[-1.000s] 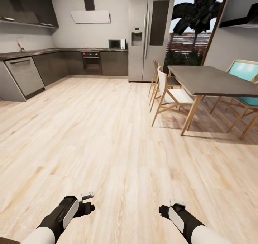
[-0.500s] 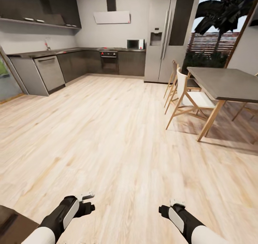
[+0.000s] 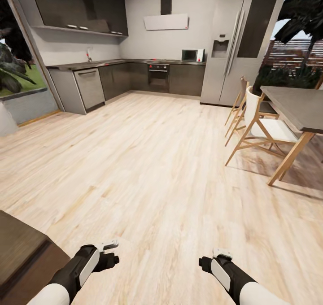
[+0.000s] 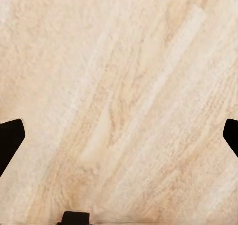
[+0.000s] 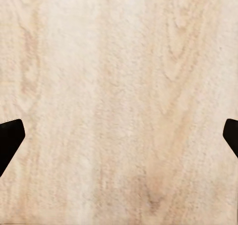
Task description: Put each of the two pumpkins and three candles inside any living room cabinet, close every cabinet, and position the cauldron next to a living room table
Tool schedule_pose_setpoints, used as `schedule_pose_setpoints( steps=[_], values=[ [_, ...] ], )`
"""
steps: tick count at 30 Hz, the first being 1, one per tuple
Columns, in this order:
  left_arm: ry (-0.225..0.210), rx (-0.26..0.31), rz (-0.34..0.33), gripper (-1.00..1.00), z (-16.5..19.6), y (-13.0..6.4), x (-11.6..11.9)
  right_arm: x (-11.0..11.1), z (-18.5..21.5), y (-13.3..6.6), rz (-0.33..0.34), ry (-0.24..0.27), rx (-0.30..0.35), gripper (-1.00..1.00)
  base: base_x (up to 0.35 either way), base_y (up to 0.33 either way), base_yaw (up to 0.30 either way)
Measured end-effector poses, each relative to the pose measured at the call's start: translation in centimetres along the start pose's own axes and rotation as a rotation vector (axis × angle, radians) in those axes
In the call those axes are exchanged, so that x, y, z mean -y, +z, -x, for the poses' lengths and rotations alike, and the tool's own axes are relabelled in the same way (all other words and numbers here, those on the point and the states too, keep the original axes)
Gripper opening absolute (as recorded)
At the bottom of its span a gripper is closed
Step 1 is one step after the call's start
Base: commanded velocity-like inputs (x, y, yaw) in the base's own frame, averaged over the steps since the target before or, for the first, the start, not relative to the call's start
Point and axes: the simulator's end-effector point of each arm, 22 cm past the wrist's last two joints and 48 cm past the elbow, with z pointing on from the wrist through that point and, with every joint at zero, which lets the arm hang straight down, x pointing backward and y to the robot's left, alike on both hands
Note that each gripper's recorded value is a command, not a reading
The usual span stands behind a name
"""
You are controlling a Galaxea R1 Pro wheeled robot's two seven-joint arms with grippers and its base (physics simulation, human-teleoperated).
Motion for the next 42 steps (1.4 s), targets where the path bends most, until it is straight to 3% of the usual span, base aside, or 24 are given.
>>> schedule_pose_setpoints(
  steps=[9,42],
  values=[
    [0.000,0.000,0.001,1.00,0.0,0.0,-0.1,0.0,0.0,0.0,0.000,0.000,0.000,1.00,-0.088,-0.159,0.284],
    [0.000,-0.012,0.001,1.00,-0.5,0.5,0.0,0.5,-1.0,0.5,-0.012,-0.006,-0.021,1.00,-0.043,-0.003,0.279]
  ],
)
